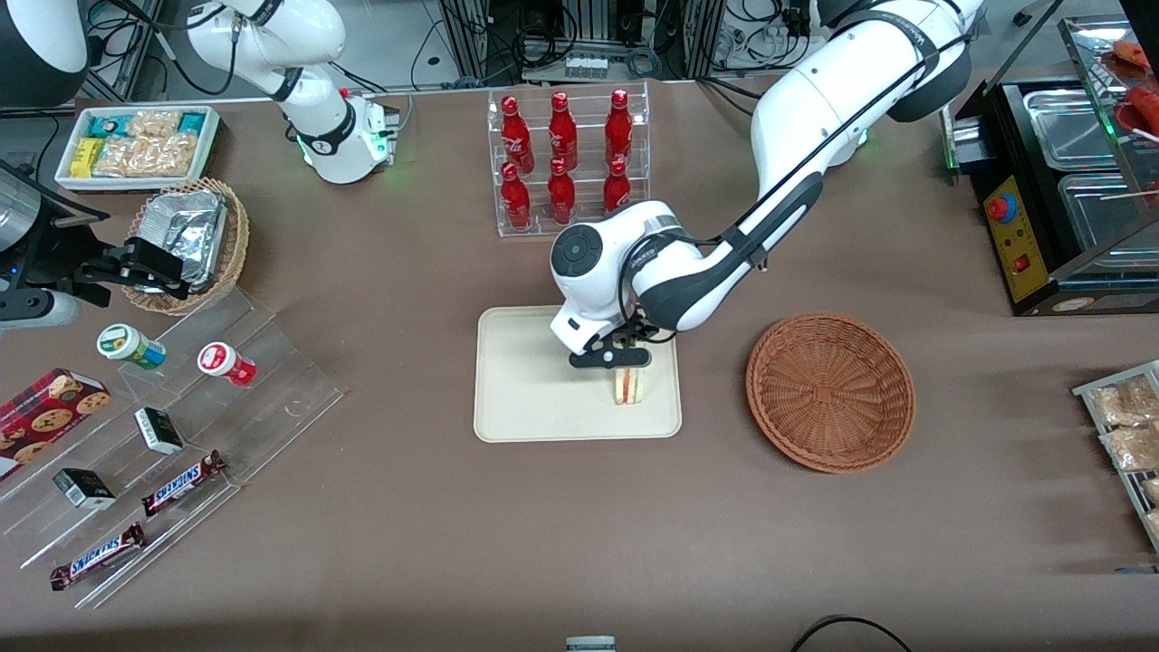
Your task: Place sandwich from basket to tray
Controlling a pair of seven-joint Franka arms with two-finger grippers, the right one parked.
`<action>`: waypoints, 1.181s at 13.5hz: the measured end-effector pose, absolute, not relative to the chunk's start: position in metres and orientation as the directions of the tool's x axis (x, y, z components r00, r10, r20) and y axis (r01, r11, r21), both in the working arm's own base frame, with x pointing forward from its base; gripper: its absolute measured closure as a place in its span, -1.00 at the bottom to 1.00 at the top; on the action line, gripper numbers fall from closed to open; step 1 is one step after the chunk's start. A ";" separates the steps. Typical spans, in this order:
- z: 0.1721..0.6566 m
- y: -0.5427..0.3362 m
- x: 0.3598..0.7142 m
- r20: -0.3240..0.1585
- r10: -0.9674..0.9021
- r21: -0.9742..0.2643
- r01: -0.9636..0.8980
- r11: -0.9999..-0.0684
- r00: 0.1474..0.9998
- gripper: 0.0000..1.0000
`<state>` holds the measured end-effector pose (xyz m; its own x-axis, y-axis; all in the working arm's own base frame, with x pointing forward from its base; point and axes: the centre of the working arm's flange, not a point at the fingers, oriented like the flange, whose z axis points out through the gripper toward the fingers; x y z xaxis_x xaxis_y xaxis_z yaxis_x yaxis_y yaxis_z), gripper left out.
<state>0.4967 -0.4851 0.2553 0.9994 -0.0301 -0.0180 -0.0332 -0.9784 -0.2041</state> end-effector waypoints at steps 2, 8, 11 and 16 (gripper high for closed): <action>0.259 -0.486 0.499 -0.011 -0.021 -0.199 -0.023 -0.980 1.000 0.30; 0.277 -0.493 0.508 0.027 0.041 -0.171 0.045 -0.984 0.999 -0.91; 0.304 -0.489 0.521 0.043 0.075 -0.192 0.082 -0.978 0.996 -1.00; 0.368 -0.474 0.538 0.097 0.128 -0.210 0.146 -0.967 0.987 -1.00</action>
<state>0.5384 -0.4742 0.3676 0.9870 0.1283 0.0967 0.1463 -0.9667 -0.2101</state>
